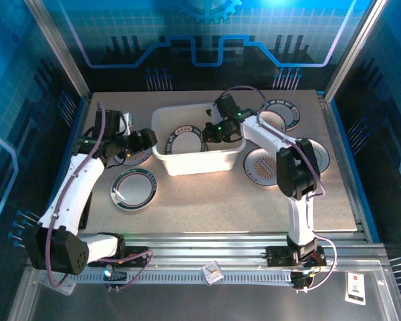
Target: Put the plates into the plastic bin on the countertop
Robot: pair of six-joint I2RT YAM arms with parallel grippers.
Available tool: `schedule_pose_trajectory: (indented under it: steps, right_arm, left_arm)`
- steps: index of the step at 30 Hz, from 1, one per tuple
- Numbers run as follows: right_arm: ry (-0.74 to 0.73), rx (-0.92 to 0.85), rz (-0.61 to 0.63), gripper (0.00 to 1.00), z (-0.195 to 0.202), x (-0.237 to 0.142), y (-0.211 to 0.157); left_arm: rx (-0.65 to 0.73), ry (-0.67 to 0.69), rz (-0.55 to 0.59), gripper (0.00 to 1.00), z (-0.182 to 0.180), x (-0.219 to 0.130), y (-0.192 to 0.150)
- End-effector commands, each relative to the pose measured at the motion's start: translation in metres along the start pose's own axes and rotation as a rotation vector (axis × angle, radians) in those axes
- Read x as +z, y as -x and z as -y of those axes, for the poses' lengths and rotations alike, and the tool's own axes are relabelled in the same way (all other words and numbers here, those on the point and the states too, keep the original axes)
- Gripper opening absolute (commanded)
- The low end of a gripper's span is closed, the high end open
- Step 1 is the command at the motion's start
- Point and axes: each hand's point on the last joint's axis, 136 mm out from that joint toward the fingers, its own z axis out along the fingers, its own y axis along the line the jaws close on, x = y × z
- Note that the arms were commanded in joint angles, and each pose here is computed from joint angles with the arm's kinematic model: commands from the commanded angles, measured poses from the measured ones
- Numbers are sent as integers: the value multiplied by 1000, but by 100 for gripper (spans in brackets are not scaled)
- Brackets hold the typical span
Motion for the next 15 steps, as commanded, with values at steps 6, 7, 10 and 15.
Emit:
schedule_pose_trajectory:
  steps: [6, 7, 10, 15]
  right_arm:
    - [-9, -33, -27, 17, 0, 12, -11]
    - [-12, -36, -26, 20, 0, 11, -11]
    - [-12, -38, -27, 33, -1, 11, -10]
    - [-21, -41, -22, 50, 1, 11, -8]
  left_arm:
    - [-3, 21, 3, 86, -5, -6, -3]
    - [-3, 20, 3, 86, -5, -6, -3]
    - [-6, 21, 2, 86, -5, -6, -4]
    - [-9, 27, 3, 86, -7, -6, -4]
